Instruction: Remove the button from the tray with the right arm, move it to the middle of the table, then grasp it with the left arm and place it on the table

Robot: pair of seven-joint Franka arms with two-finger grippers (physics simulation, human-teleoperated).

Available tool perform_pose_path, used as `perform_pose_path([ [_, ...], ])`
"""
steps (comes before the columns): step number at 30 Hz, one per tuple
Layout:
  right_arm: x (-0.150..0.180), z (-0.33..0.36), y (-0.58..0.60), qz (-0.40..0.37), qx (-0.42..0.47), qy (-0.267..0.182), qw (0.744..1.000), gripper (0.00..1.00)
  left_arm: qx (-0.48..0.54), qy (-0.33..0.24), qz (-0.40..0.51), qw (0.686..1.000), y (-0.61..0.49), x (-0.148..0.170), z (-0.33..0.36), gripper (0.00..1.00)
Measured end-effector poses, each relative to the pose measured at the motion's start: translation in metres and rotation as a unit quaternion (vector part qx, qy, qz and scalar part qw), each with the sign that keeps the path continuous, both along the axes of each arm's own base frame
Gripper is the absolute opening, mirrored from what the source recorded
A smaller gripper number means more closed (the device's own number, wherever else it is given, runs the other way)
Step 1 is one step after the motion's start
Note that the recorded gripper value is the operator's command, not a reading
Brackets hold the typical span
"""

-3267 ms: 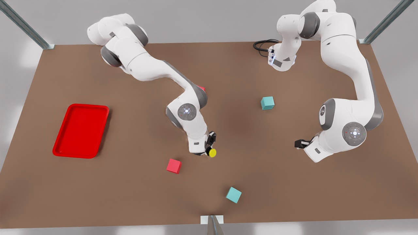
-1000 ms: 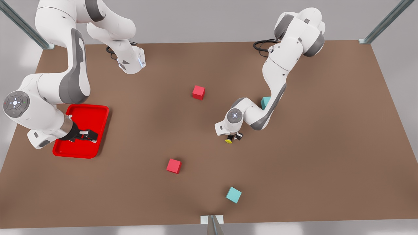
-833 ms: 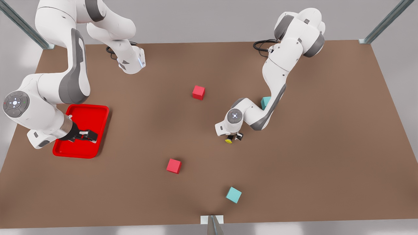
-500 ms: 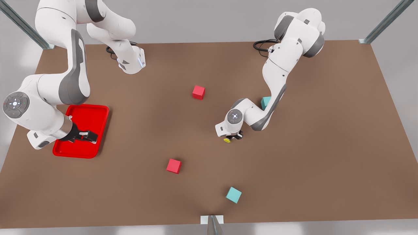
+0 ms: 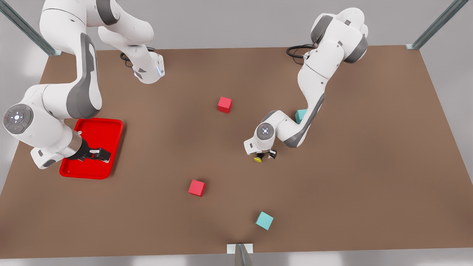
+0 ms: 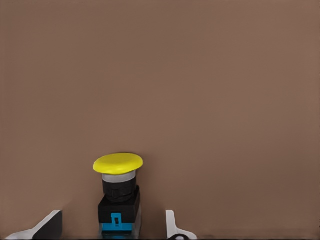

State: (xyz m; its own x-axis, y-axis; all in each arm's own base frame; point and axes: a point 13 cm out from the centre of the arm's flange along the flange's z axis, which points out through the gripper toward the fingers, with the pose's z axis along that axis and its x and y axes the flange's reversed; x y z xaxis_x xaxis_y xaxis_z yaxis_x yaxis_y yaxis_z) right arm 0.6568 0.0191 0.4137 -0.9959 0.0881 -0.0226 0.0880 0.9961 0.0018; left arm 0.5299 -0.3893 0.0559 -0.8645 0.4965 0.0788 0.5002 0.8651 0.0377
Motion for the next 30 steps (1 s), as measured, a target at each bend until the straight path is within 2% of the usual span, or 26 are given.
perform_pose_path([
  [8, 0.0, 0.0, 0.001, -0.001, 0.0, 0.0, 1.0, 1.0, 0.024, 0.017, -0.002, 1.0, 0.013, -0.029, -0.014, 1.0],
  [22, 0.001, 0.0, 0.002, -0.002, 0.001, -0.001, 1.0, 1.0, -0.003, -0.011, 0.015, 1.0, -0.001, -0.014, -0.016, 1.0],
  [23, 0.001, 0.0, 0.002, -0.002, 0.001, -0.001, 1.0, 1.0, -0.004, -0.011, 0.016, 1.0, -0.002, -0.014, -0.017, 0.96],
  [24, 0.001, 0.0, 0.001, -0.002, 0.001, -0.001, 1.0, 1.0, -0.005, -0.012, 0.017, 1.0, -0.002, -0.013, -0.017, 0.86],
  [25, 0.001, 0.0, 0.002, -0.002, 0.001, -0.001, 1.0, 1.0, -0.006, -0.013, 0.018, 1.0, -0.003, -0.013, -0.017, 0.71],
  [26, 0.001, 0.0, 0.002, -0.002, 0.001, -0.001, 1.0, 1.0, -0.007, -0.014, 0.018, 1.0, -0.003, -0.013, -0.016, 0.63],
  [28, 0.001, 0.0, 0.002, -0.002, 0.001, -0.001, 1.0, 1.0, -0.008, -0.016, 0.02, 1.0, -0.004, -0.012, -0.016, 0.53],
  [30, 0.001, 0.0, 0.002, -0.002, 0.001, -0.001, 1.0, 1.0, -0.009, -0.016, 0.022, 1.0, -0.004, -0.012, -0.016, 0.5],
])
